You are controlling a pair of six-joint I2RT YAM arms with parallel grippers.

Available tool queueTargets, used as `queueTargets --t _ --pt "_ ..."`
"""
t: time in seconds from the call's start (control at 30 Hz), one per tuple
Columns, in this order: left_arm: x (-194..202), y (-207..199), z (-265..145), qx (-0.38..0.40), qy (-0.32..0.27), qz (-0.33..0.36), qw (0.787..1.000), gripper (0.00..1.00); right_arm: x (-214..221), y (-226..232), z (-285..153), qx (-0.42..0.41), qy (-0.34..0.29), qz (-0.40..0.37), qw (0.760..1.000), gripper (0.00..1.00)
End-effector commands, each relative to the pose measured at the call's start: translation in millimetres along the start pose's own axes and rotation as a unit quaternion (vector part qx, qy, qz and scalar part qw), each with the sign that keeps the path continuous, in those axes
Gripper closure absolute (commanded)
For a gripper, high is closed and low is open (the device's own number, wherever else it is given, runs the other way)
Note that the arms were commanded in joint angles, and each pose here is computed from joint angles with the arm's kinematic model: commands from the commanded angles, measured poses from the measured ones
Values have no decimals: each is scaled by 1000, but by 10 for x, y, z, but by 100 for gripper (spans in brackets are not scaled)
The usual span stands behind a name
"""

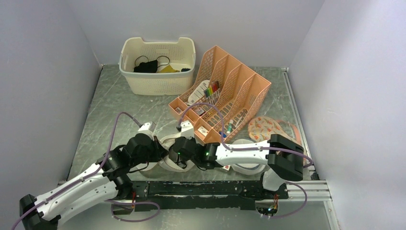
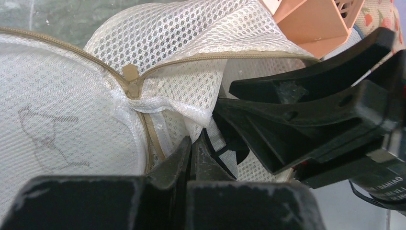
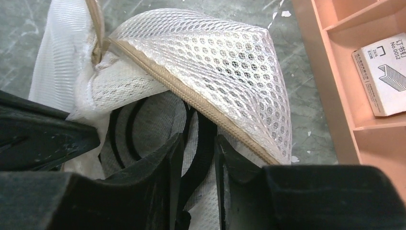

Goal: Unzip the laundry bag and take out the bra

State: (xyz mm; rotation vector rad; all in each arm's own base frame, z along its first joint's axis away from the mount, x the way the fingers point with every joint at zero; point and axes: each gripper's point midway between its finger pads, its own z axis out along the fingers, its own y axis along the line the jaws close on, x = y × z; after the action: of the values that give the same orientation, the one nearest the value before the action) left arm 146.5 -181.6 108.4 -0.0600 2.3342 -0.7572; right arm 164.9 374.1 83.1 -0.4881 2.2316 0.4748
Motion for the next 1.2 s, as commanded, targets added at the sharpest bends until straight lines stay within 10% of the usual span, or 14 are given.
queueTargets --t 0.0,0.2,0.4,0.63,1.17 --pt "29 -121 24 36 3 -1 999 93 78 -96 78 28 1 9 1000 66" --pt "138 -69 86 36 17 -7 999 93 211 -32 187 3 5 -1 1000 45" --pt "164 -13 82 23 20 -8 999 93 370 -47 437 21 21 -34 999 45" --pt "208 25 64 19 26 -16 999 93 209 16 402 26 12 -44 999 81" --pt "96 -7 40 2 21 -10 1000 93 -436 323 -274 -89 -48 10 995 96"
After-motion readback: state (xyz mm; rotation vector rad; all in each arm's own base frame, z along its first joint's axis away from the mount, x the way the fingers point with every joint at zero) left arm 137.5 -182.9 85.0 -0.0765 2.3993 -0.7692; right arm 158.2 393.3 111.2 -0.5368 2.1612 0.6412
